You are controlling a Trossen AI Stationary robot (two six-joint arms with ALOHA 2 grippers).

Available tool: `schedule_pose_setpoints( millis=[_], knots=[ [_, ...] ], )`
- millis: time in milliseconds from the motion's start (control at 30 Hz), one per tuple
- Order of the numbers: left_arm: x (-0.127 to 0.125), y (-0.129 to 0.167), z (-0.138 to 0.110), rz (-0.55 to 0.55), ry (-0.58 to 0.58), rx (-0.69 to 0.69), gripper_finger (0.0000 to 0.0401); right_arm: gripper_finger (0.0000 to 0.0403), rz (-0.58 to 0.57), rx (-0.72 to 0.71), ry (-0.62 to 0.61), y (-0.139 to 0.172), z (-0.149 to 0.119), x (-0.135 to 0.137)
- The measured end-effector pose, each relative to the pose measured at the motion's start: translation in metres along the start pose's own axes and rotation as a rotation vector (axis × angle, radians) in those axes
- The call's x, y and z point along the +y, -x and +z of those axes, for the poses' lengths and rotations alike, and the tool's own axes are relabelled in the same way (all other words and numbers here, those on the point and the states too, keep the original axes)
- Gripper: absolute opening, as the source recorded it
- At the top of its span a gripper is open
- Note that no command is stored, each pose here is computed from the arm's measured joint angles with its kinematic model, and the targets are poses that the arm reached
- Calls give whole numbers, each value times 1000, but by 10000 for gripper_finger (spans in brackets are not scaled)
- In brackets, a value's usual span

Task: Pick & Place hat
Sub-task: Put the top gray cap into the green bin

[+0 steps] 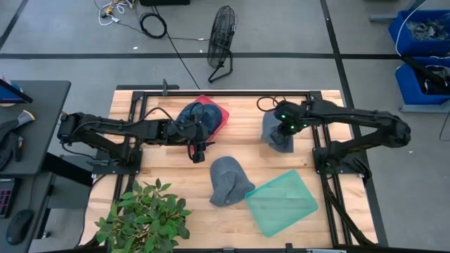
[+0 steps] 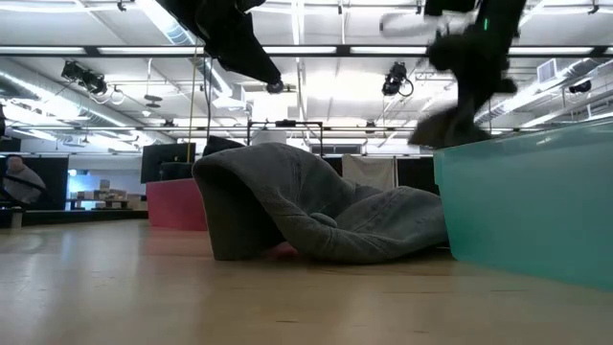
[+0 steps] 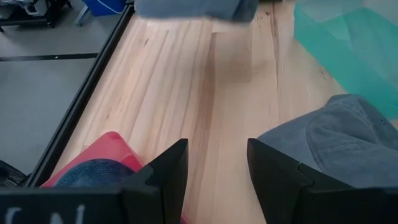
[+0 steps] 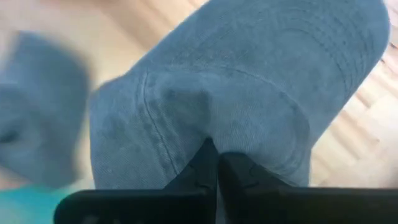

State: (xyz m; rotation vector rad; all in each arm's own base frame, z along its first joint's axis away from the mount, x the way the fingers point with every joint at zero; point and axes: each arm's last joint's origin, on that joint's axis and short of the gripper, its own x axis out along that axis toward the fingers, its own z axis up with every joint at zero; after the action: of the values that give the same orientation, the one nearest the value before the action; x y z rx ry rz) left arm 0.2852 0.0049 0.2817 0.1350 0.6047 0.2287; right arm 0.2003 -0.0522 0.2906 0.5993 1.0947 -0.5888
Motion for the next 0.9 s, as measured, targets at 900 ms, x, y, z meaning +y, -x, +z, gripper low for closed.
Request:
schedule_pose_setpoints(
  millis=[900],
  knots=[
    [0,0,0,0,46,3,169,4,270,508,-507,39,-136,107]
  ],
)
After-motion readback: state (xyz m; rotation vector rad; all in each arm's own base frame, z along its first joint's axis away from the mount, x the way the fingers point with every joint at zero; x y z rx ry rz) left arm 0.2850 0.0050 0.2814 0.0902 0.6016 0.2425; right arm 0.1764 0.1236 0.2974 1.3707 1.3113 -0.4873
